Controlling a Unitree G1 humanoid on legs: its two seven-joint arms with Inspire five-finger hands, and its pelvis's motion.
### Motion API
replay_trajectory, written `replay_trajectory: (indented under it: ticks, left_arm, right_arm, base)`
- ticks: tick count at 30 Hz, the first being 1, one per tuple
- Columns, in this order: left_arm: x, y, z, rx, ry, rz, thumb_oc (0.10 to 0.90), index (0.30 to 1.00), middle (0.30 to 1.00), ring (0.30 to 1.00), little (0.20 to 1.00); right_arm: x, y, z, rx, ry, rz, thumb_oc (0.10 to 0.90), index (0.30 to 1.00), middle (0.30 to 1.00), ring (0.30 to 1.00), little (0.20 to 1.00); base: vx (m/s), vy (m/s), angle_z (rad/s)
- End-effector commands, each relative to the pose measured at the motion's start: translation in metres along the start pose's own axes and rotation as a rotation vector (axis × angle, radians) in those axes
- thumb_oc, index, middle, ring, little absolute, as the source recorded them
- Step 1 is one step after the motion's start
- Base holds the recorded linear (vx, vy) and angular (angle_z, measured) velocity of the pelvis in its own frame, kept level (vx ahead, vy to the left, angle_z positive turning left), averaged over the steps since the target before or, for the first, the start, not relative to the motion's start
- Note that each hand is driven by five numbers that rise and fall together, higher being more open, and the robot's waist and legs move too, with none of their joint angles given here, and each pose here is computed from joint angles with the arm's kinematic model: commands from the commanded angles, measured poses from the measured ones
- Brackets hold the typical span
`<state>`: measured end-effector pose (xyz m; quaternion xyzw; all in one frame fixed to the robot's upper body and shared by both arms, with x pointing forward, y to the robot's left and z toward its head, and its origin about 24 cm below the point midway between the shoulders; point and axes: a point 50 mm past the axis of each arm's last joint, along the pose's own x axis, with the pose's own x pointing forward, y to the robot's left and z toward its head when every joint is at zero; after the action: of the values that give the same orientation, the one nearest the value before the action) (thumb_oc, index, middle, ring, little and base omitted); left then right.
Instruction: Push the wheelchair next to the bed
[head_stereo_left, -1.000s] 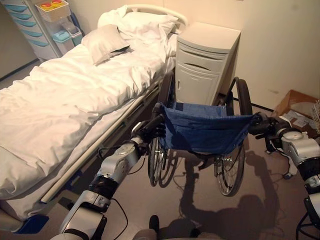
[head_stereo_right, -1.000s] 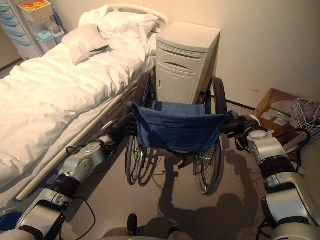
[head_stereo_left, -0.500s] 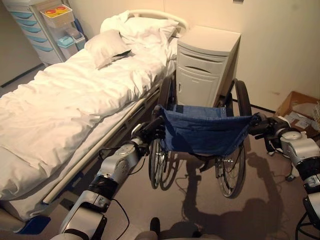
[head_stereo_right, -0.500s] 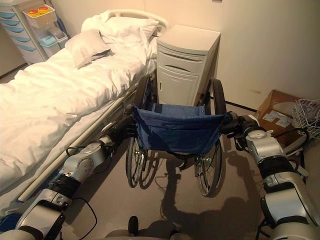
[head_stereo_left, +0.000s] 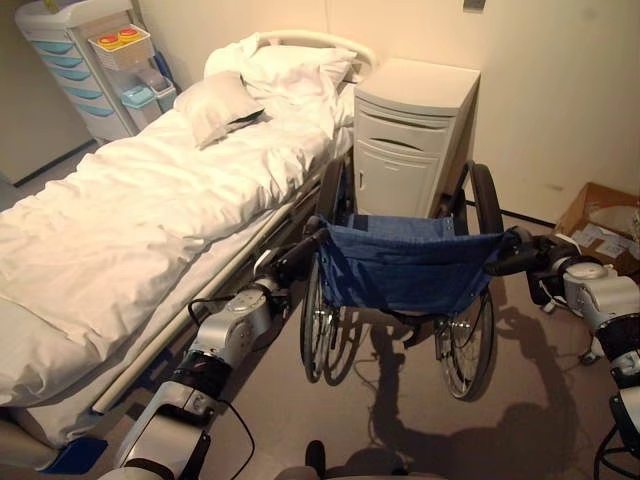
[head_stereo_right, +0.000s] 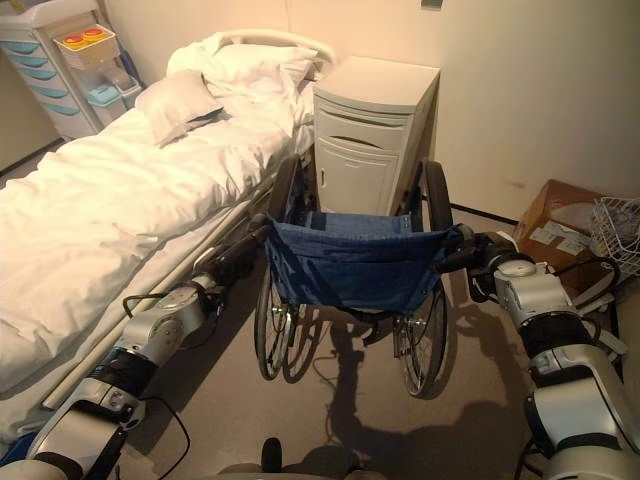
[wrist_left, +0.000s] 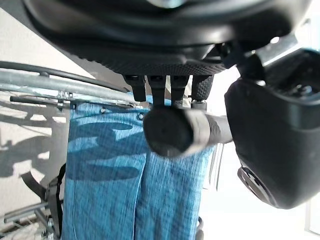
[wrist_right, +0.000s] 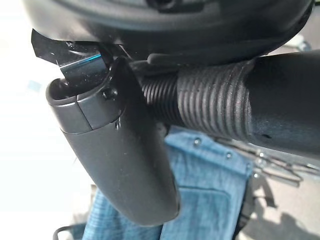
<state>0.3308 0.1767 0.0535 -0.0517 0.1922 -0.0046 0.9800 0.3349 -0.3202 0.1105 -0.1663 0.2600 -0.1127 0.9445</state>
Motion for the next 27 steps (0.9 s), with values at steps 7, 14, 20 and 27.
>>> replay_trajectory:
  ticks: [7,14,20,27]
  left_arm:
    - [-0.028,0.085,0.103,0.138,-0.435,0.27,0.8,0.9,0.9,0.9,0.9]
    - [-0.044,0.119,0.115,0.171,-0.455,0.348,0.8,0.9,0.9,0.9,0.9]
    - [-0.051,0.134,0.121,0.138,-0.48,0.384,0.8,0.9,0.9,0.9,0.9]
    - [-0.054,0.135,0.123,0.139,-0.486,0.384,0.8,0.9,0.9,0.9,0.9]
  right_arm:
    - [-0.015,-0.009,0.049,0.084,-0.222,0.035,0.8,0.9,0.9,0.9,0.9]
    - [-0.037,-0.059,0.063,0.132,-0.308,-0.157,0.8,0.9,0.9,0.9,0.9]
    - [-0.053,-0.095,0.067,0.124,-0.358,-0.326,0.8,0.9,0.9,0.9,0.9]
    - [-0.072,-0.126,0.076,-0.21,-0.348,-0.607,0.8,0.9,0.9,0.9,0.9]
  base:
    - [0.0,0.013,-0.01]
    - [-0.01,0.016,0.03]
    - [-0.02,0.024,0.07]
    - [-0.01,0.004,0.01]
